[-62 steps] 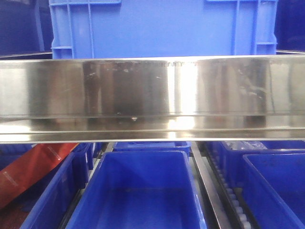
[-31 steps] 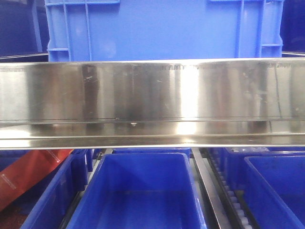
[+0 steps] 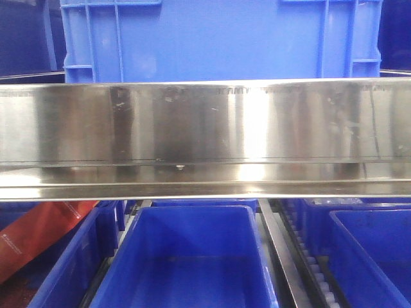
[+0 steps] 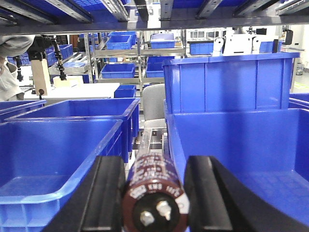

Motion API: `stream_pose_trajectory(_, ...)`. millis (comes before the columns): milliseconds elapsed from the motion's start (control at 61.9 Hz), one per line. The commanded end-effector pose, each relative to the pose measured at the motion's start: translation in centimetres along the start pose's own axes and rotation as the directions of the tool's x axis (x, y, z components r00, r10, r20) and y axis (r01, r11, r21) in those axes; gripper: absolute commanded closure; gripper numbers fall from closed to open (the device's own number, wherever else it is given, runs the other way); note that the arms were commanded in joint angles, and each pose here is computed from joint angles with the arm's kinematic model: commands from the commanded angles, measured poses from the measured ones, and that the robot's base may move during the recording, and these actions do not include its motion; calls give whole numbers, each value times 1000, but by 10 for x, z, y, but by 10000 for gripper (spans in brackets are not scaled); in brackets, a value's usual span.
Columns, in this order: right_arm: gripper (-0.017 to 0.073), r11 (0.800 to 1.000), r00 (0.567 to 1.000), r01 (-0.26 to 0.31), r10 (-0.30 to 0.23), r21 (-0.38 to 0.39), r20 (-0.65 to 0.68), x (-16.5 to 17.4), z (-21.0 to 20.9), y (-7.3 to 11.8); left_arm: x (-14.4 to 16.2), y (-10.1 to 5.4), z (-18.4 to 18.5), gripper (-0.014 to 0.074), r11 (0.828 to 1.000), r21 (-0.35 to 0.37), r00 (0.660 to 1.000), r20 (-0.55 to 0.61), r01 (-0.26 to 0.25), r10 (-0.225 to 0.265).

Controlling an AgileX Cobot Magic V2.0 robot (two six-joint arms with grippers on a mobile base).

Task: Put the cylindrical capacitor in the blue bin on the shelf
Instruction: 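Extend both grippers over the blue bins on the shelf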

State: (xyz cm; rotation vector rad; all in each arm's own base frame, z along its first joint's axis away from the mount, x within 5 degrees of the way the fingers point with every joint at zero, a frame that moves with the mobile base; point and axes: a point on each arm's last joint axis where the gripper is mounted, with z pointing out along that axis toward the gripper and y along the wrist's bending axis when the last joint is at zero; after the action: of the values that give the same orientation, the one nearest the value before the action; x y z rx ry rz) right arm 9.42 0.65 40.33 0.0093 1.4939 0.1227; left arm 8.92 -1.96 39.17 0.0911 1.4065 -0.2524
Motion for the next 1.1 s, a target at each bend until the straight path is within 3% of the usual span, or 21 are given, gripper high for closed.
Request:
stream_pose_trajectory(0,724,1000,1000,12,-12,1,26,-3,1,0,-4,-1,-1,704,1000,7,999,34,2,-2)
stream_pose_trajectory(420,724,1000,998,16,-15,-5,61,-10,7,1,-12,-1,9,704,1000,7,998,61,4,-4)
stream_pose_trajectory(614,724,994,999,43,-40,-98,28,-23,37,14,-27,-11,53,704,996,58,998,-24,-64,66)
stream_pose_trajectory(711,724,984,999,36,-37,-173,-2,-29,58,28,-37,-27,82,704,987,138,996,-36,-76,82)
stream_pose_trajectory(872,724,964,998,26,-39,-263,-46,-28,98,53,-36,-66,132,704,957,275,990,-78,-90,115)
stream_pose_trajectory(1082,724,943,997,17,-43,-332,-69,-17,151,87,-15,-107,189,704,930,360,985,-120,-74,124)
